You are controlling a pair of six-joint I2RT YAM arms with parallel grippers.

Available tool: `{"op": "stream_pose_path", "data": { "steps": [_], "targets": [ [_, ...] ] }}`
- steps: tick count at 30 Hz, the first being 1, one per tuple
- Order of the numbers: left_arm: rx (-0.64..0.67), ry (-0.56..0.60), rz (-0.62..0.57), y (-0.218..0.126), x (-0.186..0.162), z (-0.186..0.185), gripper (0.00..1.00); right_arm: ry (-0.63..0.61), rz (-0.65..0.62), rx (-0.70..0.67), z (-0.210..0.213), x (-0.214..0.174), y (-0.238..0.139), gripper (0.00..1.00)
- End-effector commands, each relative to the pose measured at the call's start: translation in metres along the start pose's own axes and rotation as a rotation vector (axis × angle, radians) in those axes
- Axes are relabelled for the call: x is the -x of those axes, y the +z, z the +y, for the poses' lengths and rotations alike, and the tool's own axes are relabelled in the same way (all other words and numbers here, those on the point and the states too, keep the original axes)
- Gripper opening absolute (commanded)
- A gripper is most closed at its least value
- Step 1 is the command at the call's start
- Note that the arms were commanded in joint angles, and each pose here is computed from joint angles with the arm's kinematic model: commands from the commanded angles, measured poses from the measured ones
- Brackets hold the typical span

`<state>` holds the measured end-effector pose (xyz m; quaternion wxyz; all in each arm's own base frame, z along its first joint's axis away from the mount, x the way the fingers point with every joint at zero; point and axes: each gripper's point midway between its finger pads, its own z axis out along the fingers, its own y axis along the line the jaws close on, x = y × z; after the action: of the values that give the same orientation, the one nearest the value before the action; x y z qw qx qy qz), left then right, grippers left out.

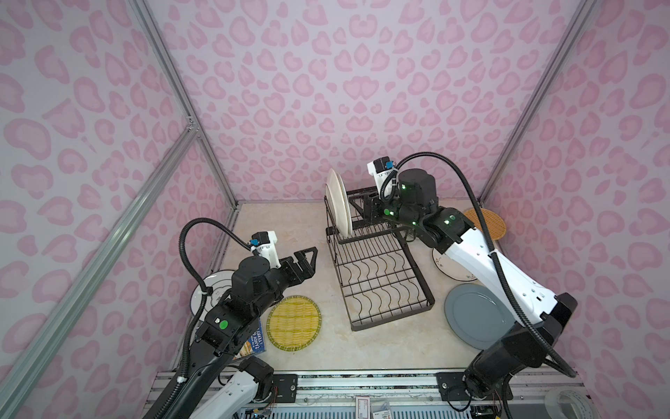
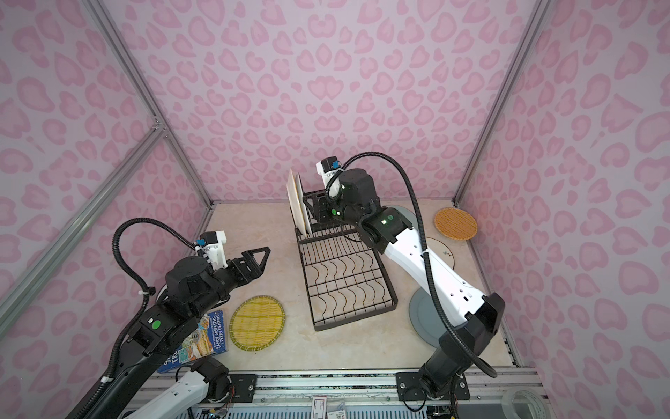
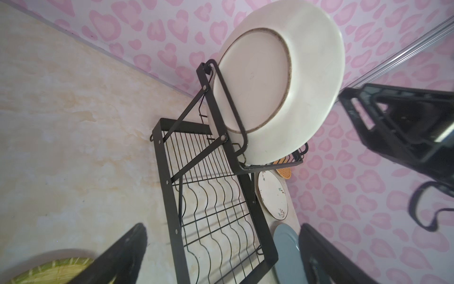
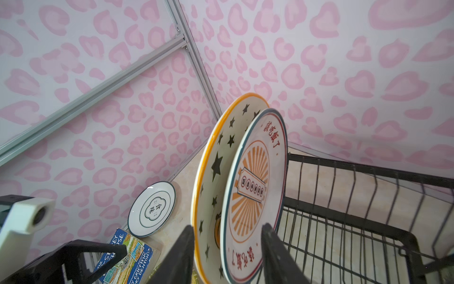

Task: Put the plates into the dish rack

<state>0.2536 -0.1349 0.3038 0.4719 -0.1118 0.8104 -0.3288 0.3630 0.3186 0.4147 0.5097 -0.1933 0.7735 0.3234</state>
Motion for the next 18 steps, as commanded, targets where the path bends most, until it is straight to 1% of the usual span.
{"op": "stream_pose_path", "data": {
  "steps": [1,4,6,9,11,13,15,18],
  "targets": [
    [0.039,0.014,0.088,0.009,-0.023,0.01,0.98,-0.004,-0.034,-0.096,-0.028,0.002,-0.027,0.5],
    [0.086,0.048,0.148,0.025,-0.047,0.015,0.99,0.052,-0.059,-0.192,-0.067,-0.013,-0.064,0.56],
    [0.121,0.065,0.176,0.036,-0.062,0.018,0.99,0.104,-0.063,-0.256,-0.094,-0.035,-0.089,0.58],
    [0.178,0.092,0.215,0.054,-0.085,0.018,0.99,0.175,-0.032,-0.361,-0.131,-0.082,-0.117,0.64],
    [0.228,0.09,0.223,0.064,-0.099,0.023,0.97,0.231,-0.014,-0.375,-0.144,-0.107,-0.126,0.67],
    [0.245,0.066,0.237,0.077,-0.114,0.023,0.94,0.289,0.024,-0.396,-0.16,-0.141,-0.129,0.72],
    [0.287,0.066,0.263,0.089,-0.131,0.027,0.93,0.335,0.084,-0.431,-0.177,-0.18,-0.129,0.74],
    [0.334,0.029,0.284,0.102,-0.149,0.034,0.94,0.395,0.153,-0.453,-0.192,-0.223,-0.124,0.74]
  ]
}}
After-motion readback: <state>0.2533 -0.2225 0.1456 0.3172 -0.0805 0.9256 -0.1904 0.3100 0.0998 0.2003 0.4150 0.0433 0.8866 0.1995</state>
